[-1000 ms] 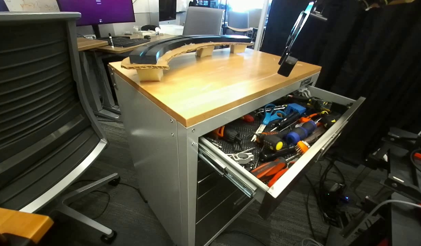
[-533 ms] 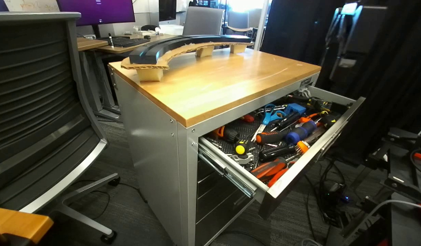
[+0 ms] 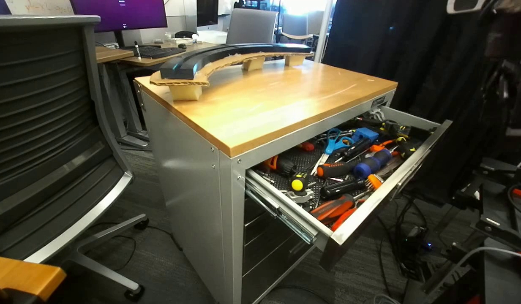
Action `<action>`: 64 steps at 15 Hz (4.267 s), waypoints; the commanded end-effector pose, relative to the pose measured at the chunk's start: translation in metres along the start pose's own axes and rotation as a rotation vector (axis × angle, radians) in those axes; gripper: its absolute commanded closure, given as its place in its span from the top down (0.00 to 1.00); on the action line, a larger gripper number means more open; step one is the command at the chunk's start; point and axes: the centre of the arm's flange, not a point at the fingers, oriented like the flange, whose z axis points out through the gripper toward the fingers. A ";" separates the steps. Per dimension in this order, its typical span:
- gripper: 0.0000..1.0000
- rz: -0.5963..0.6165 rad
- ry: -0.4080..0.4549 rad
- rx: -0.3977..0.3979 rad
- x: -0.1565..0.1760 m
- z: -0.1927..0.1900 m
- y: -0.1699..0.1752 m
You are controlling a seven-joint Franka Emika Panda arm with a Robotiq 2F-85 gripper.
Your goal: Put the screwdriver in the drawer and close the drawer
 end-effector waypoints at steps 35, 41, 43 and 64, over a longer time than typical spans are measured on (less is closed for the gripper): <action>0.05 -0.786 0.714 -0.472 0.196 0.174 -0.130; 0.06 -0.857 0.775 -0.533 0.213 0.181 -0.131; 0.06 -0.862 0.774 -0.542 0.224 0.185 -0.134; 0.82 -0.306 0.183 -0.370 0.161 0.147 -0.071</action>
